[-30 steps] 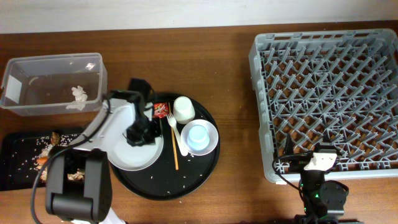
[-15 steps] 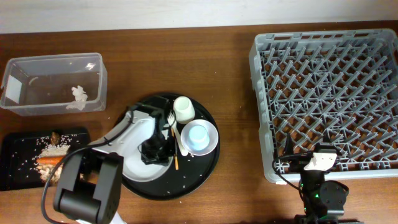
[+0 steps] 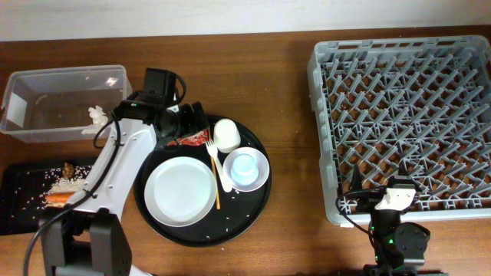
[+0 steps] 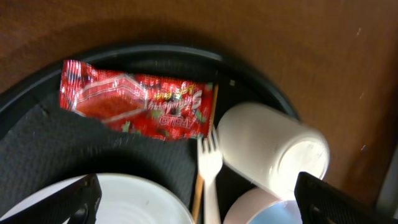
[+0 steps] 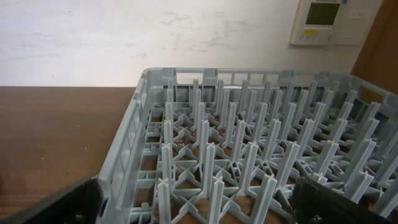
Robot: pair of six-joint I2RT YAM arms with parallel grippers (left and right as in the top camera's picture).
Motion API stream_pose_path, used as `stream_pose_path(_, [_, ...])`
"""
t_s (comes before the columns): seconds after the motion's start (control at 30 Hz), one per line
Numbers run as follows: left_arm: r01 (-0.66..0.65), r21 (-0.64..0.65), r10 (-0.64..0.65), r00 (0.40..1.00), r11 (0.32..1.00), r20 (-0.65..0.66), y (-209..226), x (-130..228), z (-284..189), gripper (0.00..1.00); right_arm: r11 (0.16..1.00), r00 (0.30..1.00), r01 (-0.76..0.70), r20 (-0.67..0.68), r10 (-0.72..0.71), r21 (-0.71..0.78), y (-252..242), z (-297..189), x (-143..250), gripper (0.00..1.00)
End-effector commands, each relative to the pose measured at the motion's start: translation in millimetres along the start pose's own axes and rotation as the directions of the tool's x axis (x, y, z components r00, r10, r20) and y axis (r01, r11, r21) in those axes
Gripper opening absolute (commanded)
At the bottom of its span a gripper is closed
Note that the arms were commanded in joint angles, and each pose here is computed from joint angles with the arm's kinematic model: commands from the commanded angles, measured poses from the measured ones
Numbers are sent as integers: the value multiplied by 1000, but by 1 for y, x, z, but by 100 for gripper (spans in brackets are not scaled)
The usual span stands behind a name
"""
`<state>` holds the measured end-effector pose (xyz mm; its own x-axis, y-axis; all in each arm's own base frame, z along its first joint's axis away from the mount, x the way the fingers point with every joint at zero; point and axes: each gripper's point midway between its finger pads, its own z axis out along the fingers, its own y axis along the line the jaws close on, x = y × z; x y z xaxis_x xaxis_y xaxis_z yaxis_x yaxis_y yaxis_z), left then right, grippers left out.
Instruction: Sort waste into correct bins and load items into the dishwasher rack
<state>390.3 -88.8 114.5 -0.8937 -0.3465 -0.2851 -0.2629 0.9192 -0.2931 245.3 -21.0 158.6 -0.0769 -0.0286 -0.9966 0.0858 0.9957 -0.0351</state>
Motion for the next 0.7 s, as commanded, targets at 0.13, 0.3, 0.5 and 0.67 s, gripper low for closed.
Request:
stream_pose_path(0.13, [376,-30,-377,921,926,-95,2,13,31,99,1000,1000,3,-5,-3,3,0,0,3,99])
stream_pose_path(0.3, [474,-92,-482,869,875,-110,12,18,58,90,1000,1000,3,-5,-3,3,0,0,3,99])
stream_pose_path(0.5, [551,-137,-565,817,823,-113,24,20,76,82,1000,1000,3,-5,-3,3,-1,0,3,99])
stream_pose_path(0.67, [569,-180,-592,796,803,-124,40,23,95,73,1000,1000,3,-5,-3,3,-1,0,3,99])
